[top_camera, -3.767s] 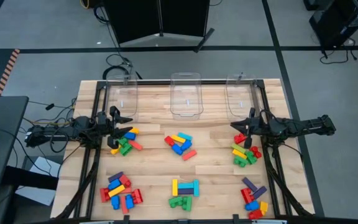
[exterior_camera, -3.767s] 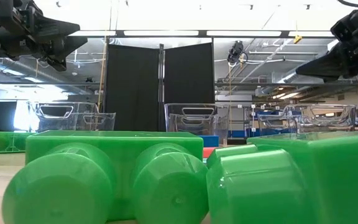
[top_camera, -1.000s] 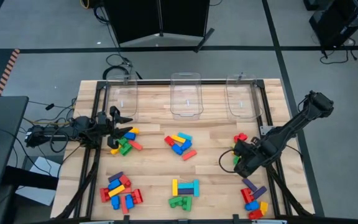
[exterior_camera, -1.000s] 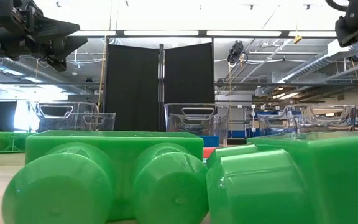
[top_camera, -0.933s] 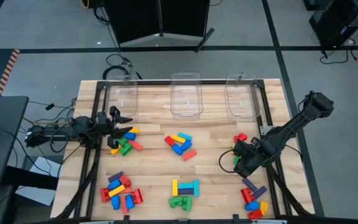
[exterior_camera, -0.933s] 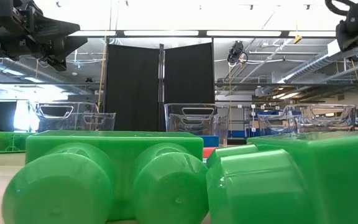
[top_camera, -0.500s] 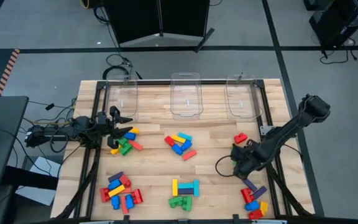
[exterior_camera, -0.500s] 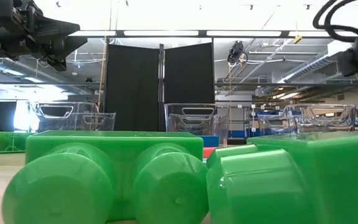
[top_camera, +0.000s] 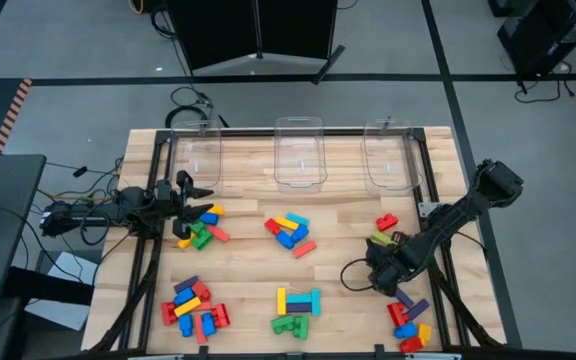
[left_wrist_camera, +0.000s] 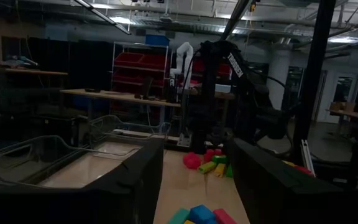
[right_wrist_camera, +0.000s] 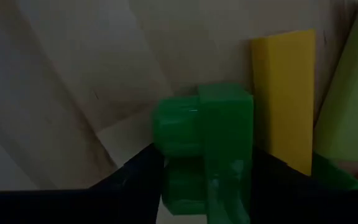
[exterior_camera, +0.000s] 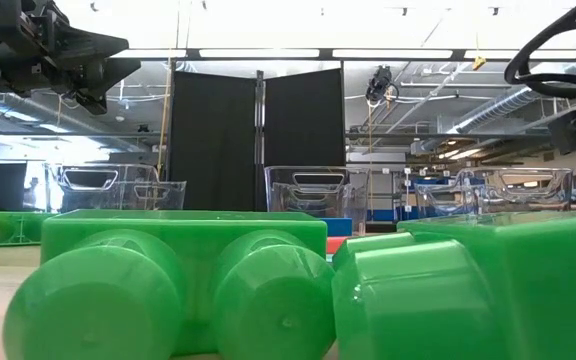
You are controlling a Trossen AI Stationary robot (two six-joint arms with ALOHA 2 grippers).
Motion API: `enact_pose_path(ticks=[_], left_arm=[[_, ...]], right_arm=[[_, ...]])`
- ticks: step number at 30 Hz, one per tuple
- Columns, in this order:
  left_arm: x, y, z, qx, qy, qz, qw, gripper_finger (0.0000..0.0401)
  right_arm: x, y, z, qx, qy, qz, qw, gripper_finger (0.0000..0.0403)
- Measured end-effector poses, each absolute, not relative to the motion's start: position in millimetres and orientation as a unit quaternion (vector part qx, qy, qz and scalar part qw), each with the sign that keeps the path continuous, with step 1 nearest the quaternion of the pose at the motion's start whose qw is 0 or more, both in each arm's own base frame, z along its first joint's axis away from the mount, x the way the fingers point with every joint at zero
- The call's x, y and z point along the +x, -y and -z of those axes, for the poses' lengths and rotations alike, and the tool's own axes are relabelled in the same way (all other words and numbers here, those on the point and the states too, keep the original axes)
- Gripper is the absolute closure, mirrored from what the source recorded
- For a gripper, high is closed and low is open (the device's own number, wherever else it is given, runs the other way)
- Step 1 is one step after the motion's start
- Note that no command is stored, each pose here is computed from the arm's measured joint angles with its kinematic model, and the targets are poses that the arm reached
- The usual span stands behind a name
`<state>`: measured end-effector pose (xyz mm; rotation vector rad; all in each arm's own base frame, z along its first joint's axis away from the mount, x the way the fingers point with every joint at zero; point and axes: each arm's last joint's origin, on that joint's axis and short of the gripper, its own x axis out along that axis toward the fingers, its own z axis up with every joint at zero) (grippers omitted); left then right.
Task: Sort blocks by size
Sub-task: Put the green 2 stud game piece into the right transparent bin
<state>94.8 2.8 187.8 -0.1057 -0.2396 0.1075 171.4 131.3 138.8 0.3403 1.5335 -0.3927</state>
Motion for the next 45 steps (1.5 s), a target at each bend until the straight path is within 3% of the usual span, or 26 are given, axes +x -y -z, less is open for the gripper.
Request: enact_pose_path(ticks=[13, 28, 35, 45], left_arm=[[94.8, -2.8, -187.8, -0.053, 0.119, -0.054, 0.99, 0.0208], [94.8, -2.8, -187.9, -0.053, 0.12, -0.054, 0.99, 0.0208], [94.8, -2.8, -187.9, -0.053, 0.12, -0.054, 0.99, 0.0208], [94.8, -2.8, -187.9, -0.053, 0.12, -0.054, 0.99, 0.0208]], right_arm=[[162.9, -124.3, -163.0, 0.204, -0.656, 0.186, 0.702, 0.0222], [149.5, -92.2, -215.1, 0.32, -0.535, 0.193, 0.758, 0.0222], [150.7, -65.8, -231.1, 0.314, -0.521, 0.231, 0.76, 0.0222], [174.9, -13.8, -296.2, 0.291, -0.412, 0.29, 0.813, 0.0222]])
